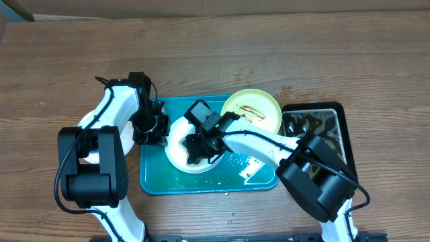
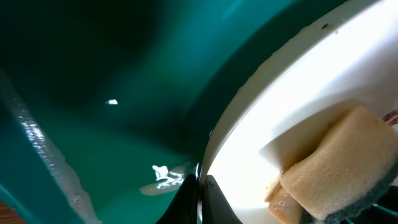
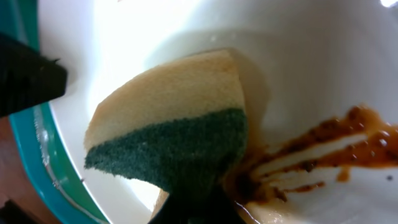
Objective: Clean dirty plates on tray and stack at the side
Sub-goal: 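Scrub the held white plate with the sponge in the right gripper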
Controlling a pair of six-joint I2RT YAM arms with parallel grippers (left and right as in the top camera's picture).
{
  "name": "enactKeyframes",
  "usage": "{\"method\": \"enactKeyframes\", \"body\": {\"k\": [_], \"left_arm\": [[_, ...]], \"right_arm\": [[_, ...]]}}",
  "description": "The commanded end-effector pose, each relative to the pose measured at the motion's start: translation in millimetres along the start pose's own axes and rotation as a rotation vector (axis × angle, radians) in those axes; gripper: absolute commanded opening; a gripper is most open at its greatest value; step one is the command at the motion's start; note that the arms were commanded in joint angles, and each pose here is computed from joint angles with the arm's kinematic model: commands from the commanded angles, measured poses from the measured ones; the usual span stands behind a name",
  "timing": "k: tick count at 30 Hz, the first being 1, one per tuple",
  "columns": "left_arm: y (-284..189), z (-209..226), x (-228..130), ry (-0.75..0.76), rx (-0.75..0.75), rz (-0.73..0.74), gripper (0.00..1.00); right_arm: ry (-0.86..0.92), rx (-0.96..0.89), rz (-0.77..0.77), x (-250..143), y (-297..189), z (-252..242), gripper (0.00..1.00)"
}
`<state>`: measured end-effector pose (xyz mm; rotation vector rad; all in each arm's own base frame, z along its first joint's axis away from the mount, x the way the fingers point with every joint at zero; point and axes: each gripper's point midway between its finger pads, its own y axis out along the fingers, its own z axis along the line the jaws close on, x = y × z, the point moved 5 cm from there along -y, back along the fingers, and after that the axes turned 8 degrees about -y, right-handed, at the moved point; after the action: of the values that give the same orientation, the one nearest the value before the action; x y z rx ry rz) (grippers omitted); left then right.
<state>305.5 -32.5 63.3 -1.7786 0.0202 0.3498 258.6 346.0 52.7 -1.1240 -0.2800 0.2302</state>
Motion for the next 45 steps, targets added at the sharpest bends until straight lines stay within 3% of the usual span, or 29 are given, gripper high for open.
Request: {"method": "enactKeyframes", "body": {"k": [1, 10, 22, 34, 39, 45], "left_arm": [[4, -1, 0, -0.006, -0.001, 0.008, 0.04], [4, 2, 5, -0.002, 0.031, -0.018, 0.04], [3, 16, 5, -0.058, 0.141, -0.031, 0.04], [3, 16, 5, -0.057, 0.142, -0.028, 0.04], [3, 16, 5, -0.058, 0.142, -0.028, 0.04], [3, 17, 3, -0.058, 0.143, -0.021, 0.04]], "right_arm": [[0.117, -0.186, 0.035, -12, 22, -41, 0.04], [0.131, -0.225, 0.059, -18, 20, -47, 0.04], [0.269, -0.480, 0.020, -19, 2, -94, 0.04], [0.381, -0.381, -0.057, 7, 0, -104, 0.04], [0.219, -0.212, 0.024, 3, 9, -76, 0.04], [0.169, -0.212, 0.040, 1, -9, -64, 0.04]]}}
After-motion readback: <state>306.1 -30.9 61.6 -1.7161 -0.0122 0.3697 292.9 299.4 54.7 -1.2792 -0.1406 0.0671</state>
